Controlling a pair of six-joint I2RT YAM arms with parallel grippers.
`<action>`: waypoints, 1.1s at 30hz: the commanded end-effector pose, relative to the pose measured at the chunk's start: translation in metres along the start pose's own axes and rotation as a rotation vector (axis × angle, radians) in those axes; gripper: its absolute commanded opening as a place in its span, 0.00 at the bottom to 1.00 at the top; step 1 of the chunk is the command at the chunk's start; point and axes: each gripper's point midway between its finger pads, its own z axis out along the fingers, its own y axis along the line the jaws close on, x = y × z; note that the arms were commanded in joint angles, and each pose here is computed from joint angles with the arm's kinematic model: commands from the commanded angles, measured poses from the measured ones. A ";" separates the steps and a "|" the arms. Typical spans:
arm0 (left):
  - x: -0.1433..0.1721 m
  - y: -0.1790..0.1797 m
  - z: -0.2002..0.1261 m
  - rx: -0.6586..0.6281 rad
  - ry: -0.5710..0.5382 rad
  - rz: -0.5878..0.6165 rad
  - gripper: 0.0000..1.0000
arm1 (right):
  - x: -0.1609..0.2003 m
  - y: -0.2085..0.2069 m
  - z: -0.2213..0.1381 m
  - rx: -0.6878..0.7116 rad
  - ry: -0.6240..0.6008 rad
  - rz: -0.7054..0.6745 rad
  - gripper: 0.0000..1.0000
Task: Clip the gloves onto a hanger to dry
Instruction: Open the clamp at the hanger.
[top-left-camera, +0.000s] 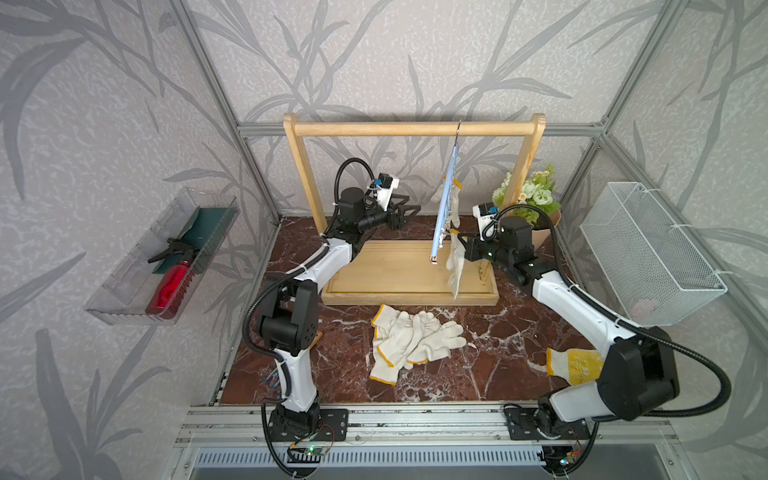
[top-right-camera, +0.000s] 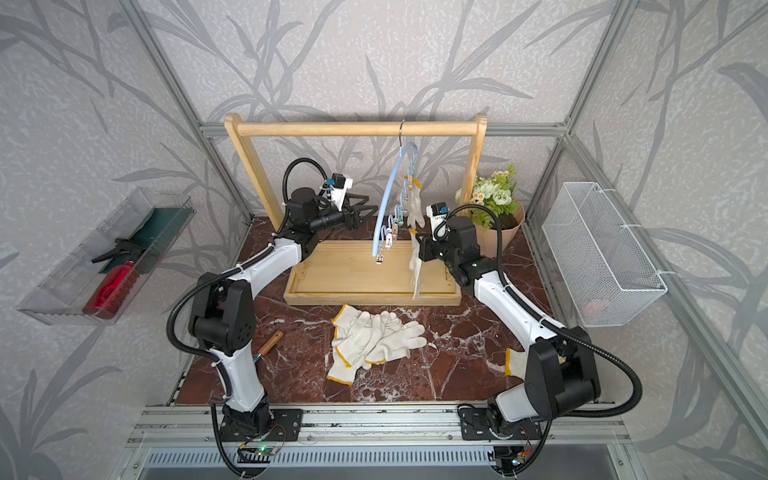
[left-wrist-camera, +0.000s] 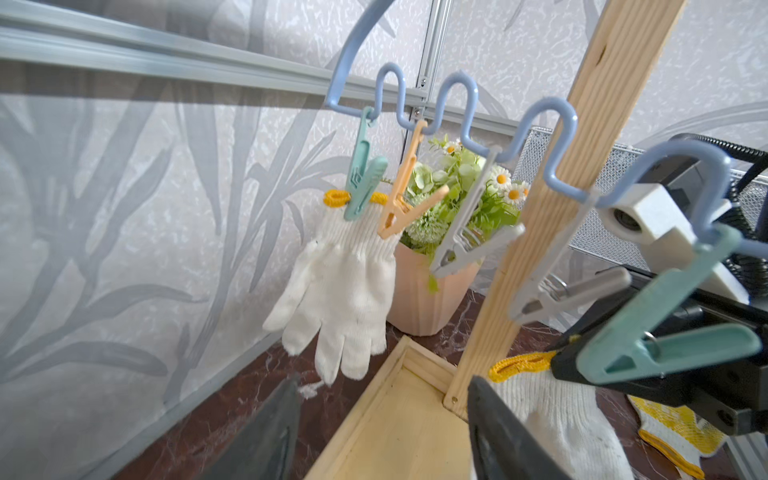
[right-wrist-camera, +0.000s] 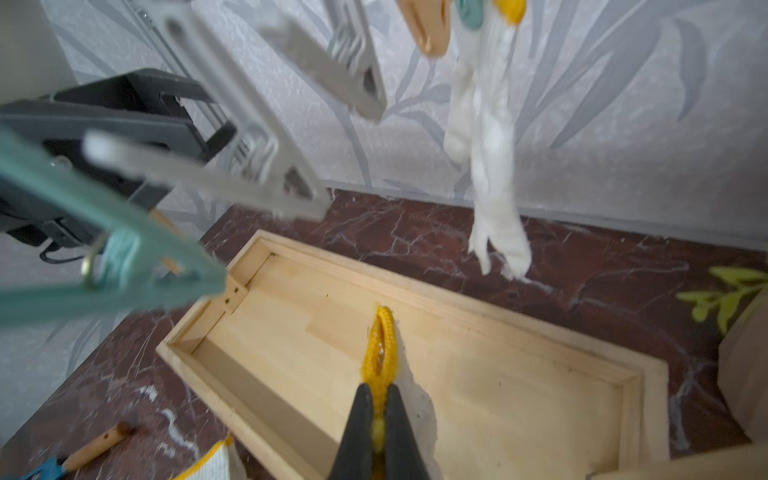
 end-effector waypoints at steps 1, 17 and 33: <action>-0.024 -0.003 0.010 0.052 -0.052 0.060 0.62 | -0.045 -0.012 0.014 0.082 -0.117 -0.036 0.00; -0.024 -0.007 0.064 0.105 -0.029 0.158 0.55 | -0.105 -0.029 0.062 0.171 -0.192 -0.108 0.00; -0.042 0.002 0.069 -0.008 -0.093 0.224 0.52 | -0.121 0.004 0.066 -0.057 -0.232 -0.097 0.00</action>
